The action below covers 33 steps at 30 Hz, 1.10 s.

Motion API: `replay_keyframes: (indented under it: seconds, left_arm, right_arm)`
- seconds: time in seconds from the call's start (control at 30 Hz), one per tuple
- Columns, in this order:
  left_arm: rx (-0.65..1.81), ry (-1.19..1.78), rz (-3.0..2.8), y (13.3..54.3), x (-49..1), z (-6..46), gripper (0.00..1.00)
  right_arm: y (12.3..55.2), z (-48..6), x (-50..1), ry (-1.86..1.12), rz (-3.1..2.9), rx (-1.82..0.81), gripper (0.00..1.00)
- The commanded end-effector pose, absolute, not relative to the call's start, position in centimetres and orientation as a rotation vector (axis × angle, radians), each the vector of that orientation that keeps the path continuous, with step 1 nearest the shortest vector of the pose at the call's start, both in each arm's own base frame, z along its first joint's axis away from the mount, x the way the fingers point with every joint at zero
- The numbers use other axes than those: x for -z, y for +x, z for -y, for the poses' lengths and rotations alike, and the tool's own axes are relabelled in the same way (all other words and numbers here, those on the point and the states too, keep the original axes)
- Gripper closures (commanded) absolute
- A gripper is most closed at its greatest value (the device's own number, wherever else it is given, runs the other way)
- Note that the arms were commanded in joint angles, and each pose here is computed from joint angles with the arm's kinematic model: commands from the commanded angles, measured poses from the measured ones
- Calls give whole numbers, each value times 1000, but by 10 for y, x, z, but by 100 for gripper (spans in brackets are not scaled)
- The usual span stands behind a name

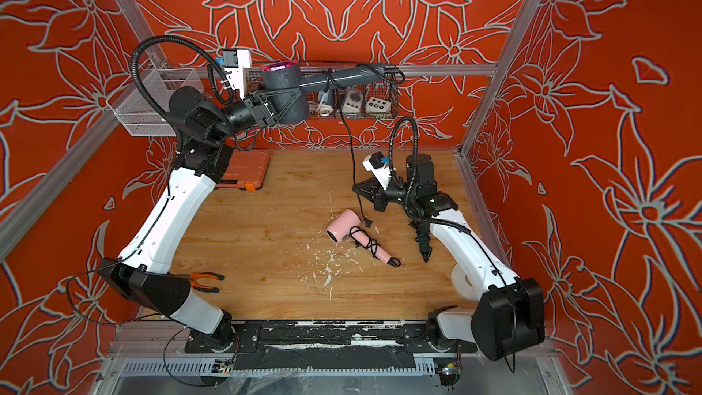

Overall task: Wrap the cord around the hair dryer
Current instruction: Wrap the power cord around the hair dryer.

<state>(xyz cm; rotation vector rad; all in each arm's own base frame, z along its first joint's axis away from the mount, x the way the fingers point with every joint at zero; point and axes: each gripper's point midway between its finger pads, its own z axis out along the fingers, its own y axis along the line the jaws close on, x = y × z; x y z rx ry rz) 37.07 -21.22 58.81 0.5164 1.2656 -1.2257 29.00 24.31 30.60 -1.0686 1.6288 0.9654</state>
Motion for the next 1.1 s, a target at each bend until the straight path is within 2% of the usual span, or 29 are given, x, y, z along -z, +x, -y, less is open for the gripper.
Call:
replay_keyframes:
  seconds: [0.0,0.23,0.47,0.77,0.93,1.07]
  left_arm:
    - [1056,432,-1231,388,-595,183,100]
    - [925,369,-1438,447,-506,169,100]
    - [851,434,-1675,451,-420,186,100]
    - [817,694,-1903,390,-342,238,100]
    - [927,886,-1916,326,-322,263,100]
    - [1076,1000,-1829,274,-329,274,100]
  right_arm:
    - [255,-247,-308,-1153,-1638,-951,100]
    - [187,-262,-336,-1331,-1615,-881,100]
    - [164,-246,-387,-1419,-1579,-724,100]
    - [201,-220,-445,-1442,-1537,-307,100]
    - [232,-218,-458,-1454,-1520,-125,100]
    - [254,-225,-453,-1474,-1522,-70,100]
